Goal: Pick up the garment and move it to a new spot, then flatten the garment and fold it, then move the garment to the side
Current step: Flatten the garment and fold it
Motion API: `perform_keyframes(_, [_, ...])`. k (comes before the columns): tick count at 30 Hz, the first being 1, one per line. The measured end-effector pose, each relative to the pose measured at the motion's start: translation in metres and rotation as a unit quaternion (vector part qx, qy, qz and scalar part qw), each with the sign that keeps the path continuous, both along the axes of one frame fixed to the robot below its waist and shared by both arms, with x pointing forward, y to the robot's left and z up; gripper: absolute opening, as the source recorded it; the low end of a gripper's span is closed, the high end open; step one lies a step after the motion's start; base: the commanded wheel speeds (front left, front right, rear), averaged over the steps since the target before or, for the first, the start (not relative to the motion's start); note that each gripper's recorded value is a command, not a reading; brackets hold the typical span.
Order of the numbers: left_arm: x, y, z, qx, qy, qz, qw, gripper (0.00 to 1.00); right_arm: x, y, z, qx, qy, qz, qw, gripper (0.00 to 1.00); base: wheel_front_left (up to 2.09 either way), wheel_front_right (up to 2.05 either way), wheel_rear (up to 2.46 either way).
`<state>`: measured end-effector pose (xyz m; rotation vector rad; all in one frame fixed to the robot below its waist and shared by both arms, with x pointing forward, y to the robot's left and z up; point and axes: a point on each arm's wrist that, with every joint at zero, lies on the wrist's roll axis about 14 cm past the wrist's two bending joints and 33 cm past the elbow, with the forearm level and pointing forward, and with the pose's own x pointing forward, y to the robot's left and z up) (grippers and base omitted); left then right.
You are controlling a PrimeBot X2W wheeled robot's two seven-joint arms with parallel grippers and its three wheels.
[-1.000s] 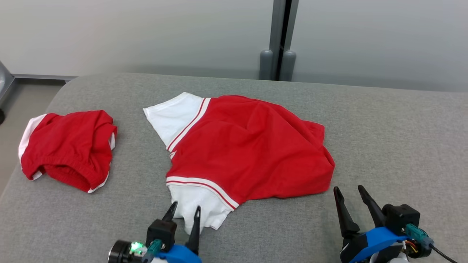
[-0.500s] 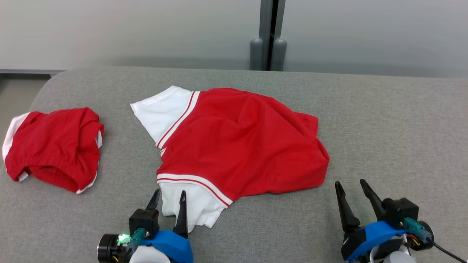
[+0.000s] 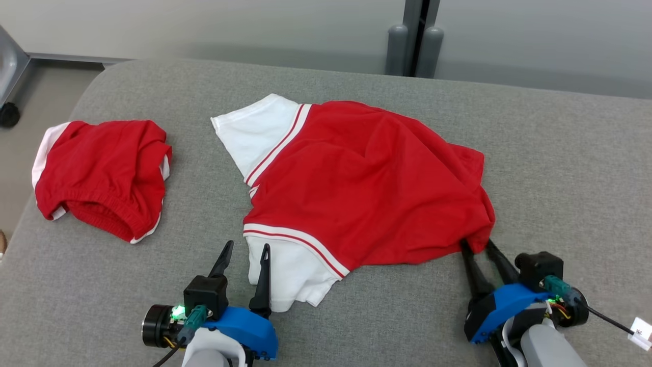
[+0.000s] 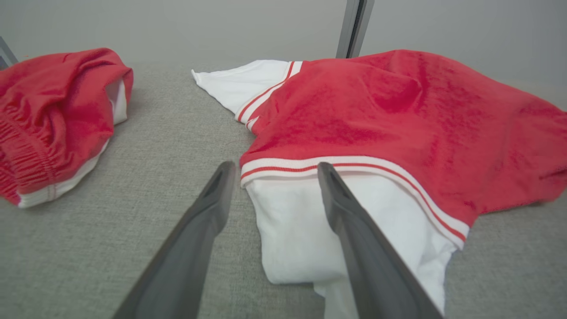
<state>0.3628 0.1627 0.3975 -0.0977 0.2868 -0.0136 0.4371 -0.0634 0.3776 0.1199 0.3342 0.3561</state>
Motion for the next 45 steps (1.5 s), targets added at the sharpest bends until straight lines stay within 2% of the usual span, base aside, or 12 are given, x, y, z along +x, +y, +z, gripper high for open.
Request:
perform_keyframes(4, [0.004,0.002,0.005,0.001,-0.01,0.003,1.0,1.0,0.016,0.0,0.022,0.024,-0.031,-0.014,0.999,0.0,0.0,0.0,0.0])
perform_keyframes(12, [0.003,-0.018,0.007,-0.008,-0.014,-0.027,1.0,1.0,0.022,-0.042,0.085,0.049,-0.126,-0.077,0.988,0.0,0.0,0.0,0.0])
perform_keyframes(21, [-0.002,-0.048,0.007,-0.019,-0.012,-0.068,0.997,1.0,0.005,-0.096,0.144,0.014,-0.217,-0.134,0.967,0.0,0.0,0.0,0.0])
perform_keyframes(24, [-0.003,-0.053,0.006,-0.023,-0.009,-0.076,0.997,1.0,0.003,-0.097,0.15,-0.002,-0.229,-0.13,0.965,0.0,0.0,0.0,0.0])
perform_keyframes(25, [-0.004,-0.054,0.004,-0.023,-0.007,-0.077,0.997,1.0,0.004,-0.091,0.15,-0.002,-0.229,-0.121,0.966,0.2,0.0,0.0,0.0])
perform_keyframes(26, [-0.004,-0.054,0.002,-0.024,-0.004,-0.076,0.997,1.0,0.007,-0.081,0.149,-0.001,-0.228,-0.106,0.968,0.86,0.0,0.0,0.0])
perform_keyframes(27, [-0.005,-0.054,0.0,-0.025,0.0,-0.076,0.997,1.0,0.011,-0.07,0.149,0.0,-0.226,-0.091,0.97,1.0,0.0,0.0,0.0])
perform_keyframes(35, [-0.008,-0.038,-0.01,-0.021,0.016,-0.053,0.998,1.0,0.036,-0.027,0.12,0.016,-0.177,-0.039,0.983,1.0,0.0,0.0,0.0])
perform_keyframes(40, [-0.004,-0.034,-0.016,-0.02,0.026,-0.046,0.998,1.0,0.042,-0.044,0.099,0.02,-0.149,-0.069,0.986,1.0,0.0,0.0,0.0])
perform_keyframes(45, [0.005,-0.042,-0.018,-0.026,0.026,-0.058,0.998,1.0,0.049,-0.08,0.1,0.027,-0.155,-0.127,0.979,1.0,0.0,0.0,0.0])
